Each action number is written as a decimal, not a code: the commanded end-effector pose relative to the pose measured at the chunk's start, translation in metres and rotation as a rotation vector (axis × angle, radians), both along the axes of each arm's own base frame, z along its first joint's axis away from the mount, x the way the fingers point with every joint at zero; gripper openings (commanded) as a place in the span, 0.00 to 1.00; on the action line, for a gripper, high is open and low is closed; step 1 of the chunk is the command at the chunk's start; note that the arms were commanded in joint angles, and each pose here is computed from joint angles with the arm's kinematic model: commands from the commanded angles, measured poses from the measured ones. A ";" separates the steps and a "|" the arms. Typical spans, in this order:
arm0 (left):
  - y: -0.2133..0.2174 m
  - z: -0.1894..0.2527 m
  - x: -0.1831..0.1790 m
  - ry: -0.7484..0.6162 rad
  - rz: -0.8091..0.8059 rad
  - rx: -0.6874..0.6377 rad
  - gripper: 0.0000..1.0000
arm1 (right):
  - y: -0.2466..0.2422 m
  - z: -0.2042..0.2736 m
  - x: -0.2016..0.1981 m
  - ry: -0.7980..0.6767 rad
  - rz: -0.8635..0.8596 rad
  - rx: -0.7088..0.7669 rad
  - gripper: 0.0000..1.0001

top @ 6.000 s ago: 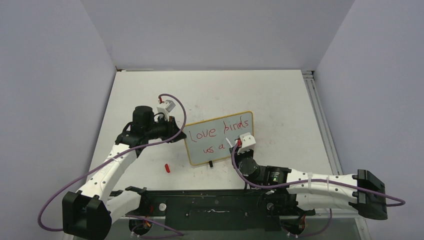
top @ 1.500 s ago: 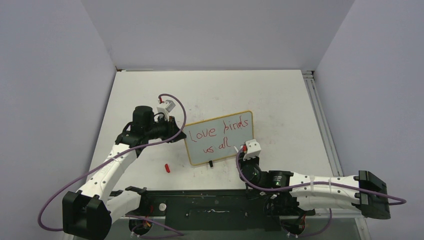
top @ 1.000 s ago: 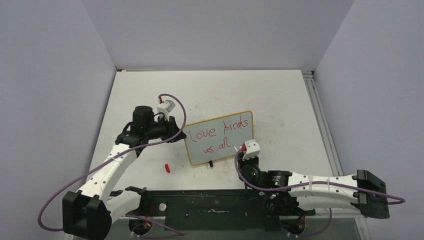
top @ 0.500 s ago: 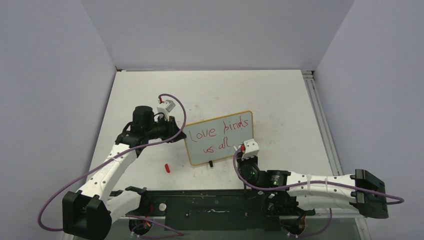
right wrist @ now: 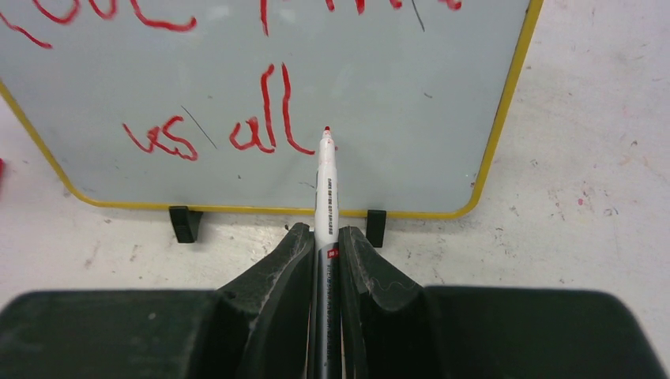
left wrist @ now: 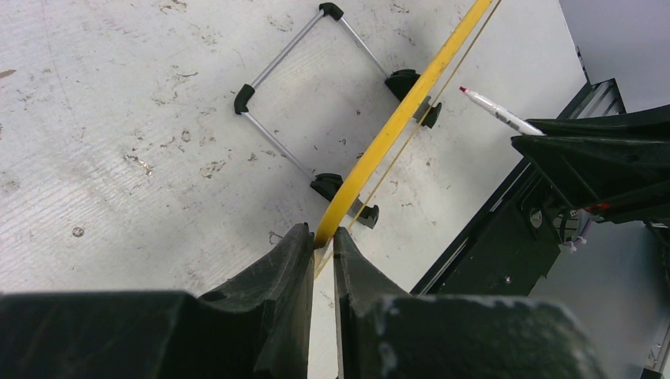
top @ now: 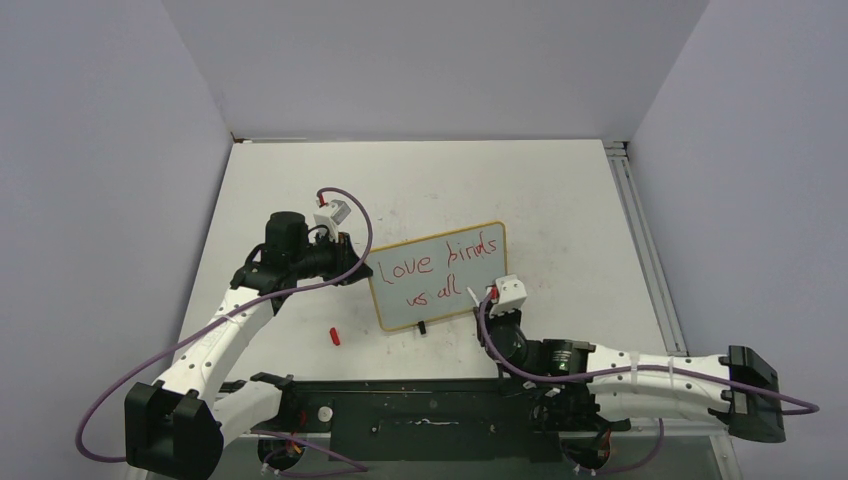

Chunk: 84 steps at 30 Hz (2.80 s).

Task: Write a sentence on the whiteboard
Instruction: Write a sentence on the whiteboard, then close the whiteboard marker at the center of the board.

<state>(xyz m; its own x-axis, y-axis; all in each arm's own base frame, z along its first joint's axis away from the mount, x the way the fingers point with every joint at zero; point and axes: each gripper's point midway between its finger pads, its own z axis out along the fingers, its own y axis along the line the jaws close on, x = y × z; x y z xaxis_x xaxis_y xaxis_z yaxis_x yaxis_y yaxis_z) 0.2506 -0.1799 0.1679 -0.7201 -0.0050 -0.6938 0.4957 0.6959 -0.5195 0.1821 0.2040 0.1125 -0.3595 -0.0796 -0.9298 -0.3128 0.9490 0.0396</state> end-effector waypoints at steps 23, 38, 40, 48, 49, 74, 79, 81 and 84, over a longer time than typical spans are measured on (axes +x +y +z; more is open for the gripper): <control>0.075 -0.002 -0.032 0.178 0.590 0.091 0.64 | -0.008 0.134 0.005 -0.189 0.076 0.162 0.05; 0.084 -0.089 -0.059 0.474 0.770 0.260 0.46 | -0.041 0.153 -0.004 -0.273 0.081 0.303 0.06; 0.083 -0.099 -0.059 0.497 0.769 0.298 0.45 | -0.036 0.152 -0.005 -0.267 0.099 0.289 0.05; 0.093 -0.128 -0.068 0.555 0.822 0.424 0.41 | -0.021 0.149 -0.007 -0.254 0.157 0.264 0.05; 0.094 -0.131 -0.068 0.560 0.826 0.427 0.39 | -0.021 0.150 -0.008 -0.254 0.160 0.267 0.05; 0.093 -0.158 -0.069 0.616 0.807 0.516 0.27 | -0.030 0.157 -0.011 -0.273 0.152 0.319 0.05; 0.092 -0.161 -0.070 0.626 0.801 0.530 0.24 | -0.030 0.157 -0.011 -0.272 0.149 0.319 0.05; 0.092 -0.162 -0.070 0.624 0.800 0.531 0.20 | -0.030 0.157 -0.011 -0.272 0.150 0.319 0.05; 0.091 -0.163 -0.069 0.625 0.799 0.532 0.14 | -0.031 0.158 -0.011 -0.274 0.151 0.322 0.05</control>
<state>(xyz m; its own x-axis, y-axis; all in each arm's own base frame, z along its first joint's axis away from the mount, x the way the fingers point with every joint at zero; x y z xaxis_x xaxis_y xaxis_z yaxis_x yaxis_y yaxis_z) 0.1726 -0.0850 0.0103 -0.8674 -0.4319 -0.2471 -0.4322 0.9000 -0.0559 0.1705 0.1746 0.2638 -0.1193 0.1722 -0.9778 -0.4869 0.8482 0.2087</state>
